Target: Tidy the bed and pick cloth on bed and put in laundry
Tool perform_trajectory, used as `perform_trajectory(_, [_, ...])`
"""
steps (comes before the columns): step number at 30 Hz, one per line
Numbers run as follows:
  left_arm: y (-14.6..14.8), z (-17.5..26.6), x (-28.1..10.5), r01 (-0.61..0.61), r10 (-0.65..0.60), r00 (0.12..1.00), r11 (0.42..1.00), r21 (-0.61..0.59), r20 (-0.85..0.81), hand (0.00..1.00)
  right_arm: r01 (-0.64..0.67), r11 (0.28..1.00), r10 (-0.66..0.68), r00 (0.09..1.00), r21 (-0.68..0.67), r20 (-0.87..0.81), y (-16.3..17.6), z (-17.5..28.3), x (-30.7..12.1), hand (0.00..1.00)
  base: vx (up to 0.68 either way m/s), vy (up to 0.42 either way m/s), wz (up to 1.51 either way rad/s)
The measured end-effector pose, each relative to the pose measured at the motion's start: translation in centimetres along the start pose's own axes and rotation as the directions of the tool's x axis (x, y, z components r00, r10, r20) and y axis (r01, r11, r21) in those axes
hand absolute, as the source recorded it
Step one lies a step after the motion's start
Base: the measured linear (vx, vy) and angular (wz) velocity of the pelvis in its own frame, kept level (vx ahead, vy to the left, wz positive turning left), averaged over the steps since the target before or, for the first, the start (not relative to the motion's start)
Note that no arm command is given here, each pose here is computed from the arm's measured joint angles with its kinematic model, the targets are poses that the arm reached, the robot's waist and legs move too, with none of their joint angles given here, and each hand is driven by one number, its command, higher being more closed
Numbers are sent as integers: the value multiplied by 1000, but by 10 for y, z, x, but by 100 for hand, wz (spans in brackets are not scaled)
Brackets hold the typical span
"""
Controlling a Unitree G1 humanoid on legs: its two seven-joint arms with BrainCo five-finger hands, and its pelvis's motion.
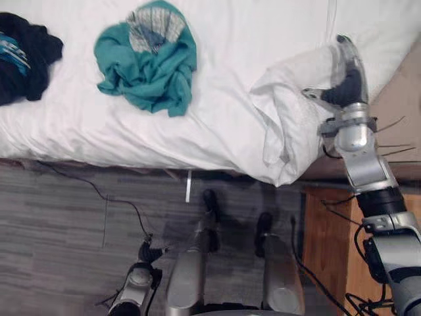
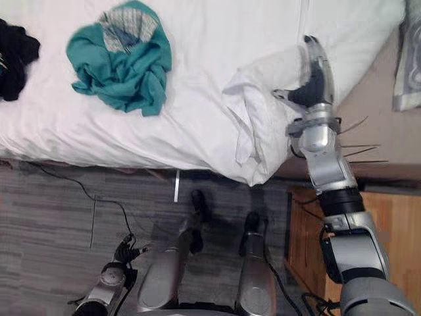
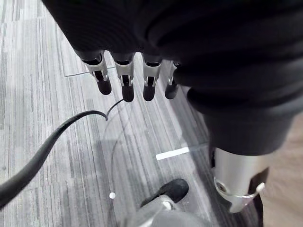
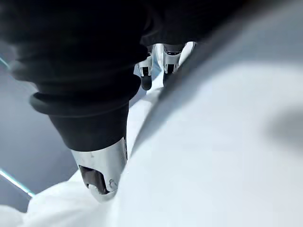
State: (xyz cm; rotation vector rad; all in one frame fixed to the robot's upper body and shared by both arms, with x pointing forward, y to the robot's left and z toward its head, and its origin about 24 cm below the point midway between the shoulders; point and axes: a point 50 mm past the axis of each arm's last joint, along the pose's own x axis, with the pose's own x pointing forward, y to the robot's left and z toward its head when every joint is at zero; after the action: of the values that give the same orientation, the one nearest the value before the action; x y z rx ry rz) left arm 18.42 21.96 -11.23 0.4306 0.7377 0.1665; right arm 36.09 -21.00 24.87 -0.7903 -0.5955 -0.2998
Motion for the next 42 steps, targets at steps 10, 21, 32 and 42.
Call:
perform_trajectory(10, [0,17,8,9,-10,999,1000,28,40,0,-41,998,45,996,-53,72,-6,5,8,100,-26,-54,-6])
perform_trajectory(21, [-1,26,6,11,-14,996,999,33,90,0,137,991,-132,959,1,-252,-46,-77,-44,0,40,-21,-5])
perform_trajectory(32, [-15,-9,-10,38,-39,999,999,-32,-23,0,472,861,-381,349,-191,-856,-87,-196,-229,0,33,24,-2])
perform_trajectory(42, [-27,-46,-26,35,-54,981,994,-103,-189,0,642,674,-635,251,-366,-731,-133,-164,-251,100,8,-20,-14])
